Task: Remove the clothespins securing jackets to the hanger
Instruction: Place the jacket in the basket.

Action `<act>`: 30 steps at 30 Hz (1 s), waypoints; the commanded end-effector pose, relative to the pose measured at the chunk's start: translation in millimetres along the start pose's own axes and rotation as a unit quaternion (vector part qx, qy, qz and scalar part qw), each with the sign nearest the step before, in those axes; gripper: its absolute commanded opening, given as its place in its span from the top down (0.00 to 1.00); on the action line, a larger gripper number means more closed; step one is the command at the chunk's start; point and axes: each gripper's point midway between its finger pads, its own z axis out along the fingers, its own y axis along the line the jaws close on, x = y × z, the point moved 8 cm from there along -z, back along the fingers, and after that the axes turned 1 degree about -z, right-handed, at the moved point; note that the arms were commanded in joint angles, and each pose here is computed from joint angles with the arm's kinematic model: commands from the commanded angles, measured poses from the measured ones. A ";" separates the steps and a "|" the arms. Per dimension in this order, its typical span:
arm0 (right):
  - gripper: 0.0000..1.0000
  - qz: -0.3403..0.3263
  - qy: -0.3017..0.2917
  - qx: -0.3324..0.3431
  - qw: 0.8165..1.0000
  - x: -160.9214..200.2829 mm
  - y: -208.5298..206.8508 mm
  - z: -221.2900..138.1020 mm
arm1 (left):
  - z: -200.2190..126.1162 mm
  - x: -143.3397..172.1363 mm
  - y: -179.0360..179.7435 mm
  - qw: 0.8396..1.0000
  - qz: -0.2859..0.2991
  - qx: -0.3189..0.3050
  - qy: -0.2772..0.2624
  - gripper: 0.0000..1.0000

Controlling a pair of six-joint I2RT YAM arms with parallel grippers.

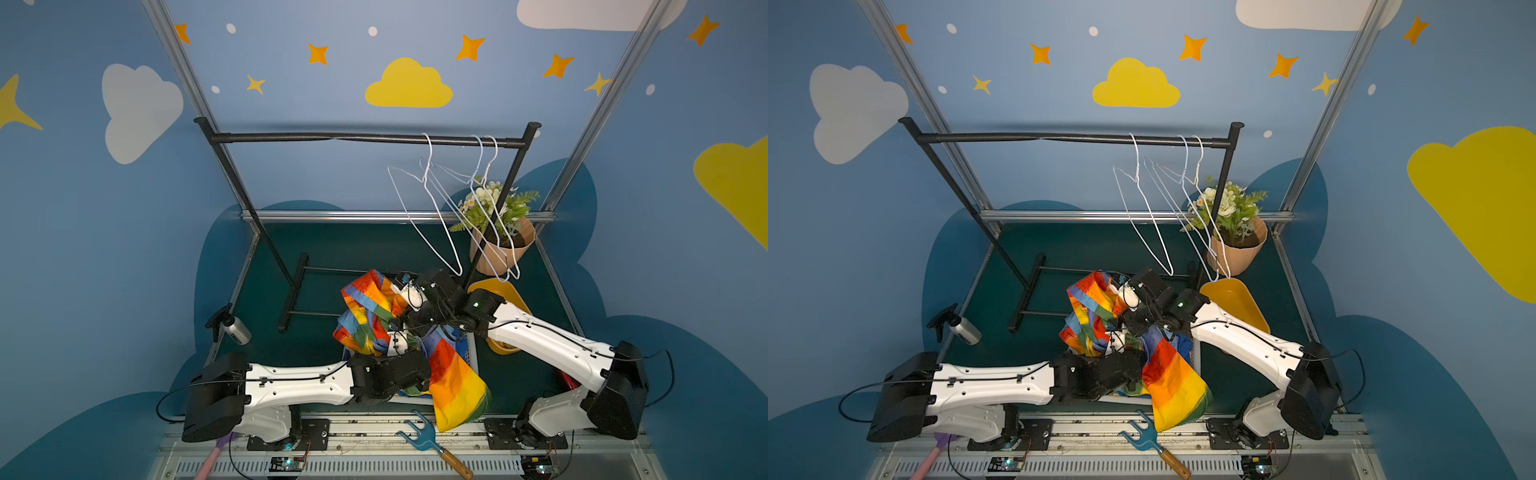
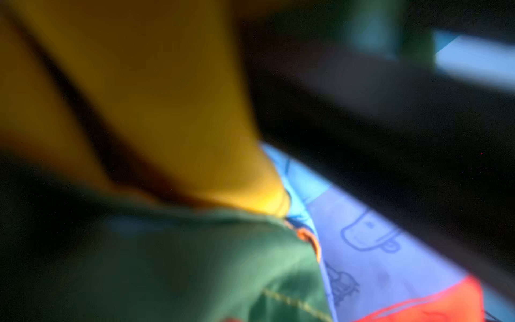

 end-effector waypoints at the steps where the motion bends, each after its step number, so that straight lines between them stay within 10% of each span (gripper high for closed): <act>1: 0.16 0.005 -0.020 -0.013 1.000 2.9 9.2 -32.5 | 4.5 8.8 28.2 0.997 0.030 -0.065 0.024 0.52; 11: 0.12 0.091 0.054 0.014 0.994 66.5 13.5 -120.2 | 4.7 -5.4 58.0 0.999 -0.023 -0.033 0.011 0.51; 26: 0.13 0.150 0.128 -0.071 0.978 148.7 52.1 -71.1 | 11.7 -14.9 38.5 0.999 -0.018 -0.016 0.031 0.51; 28: 0.21 0.150 0.133 -0.076 0.977 149.9 54.1 -61.6 | 10.3 -15.7 38.1 0.999 -0.019 -0.015 0.031 0.51; 30: 0.50 0.143 0.130 -0.065 0.979 146.4 53.0 -57.1 | 9.4 -16.2 37.2 0.999 -0.023 -0.009 0.031 0.51</act>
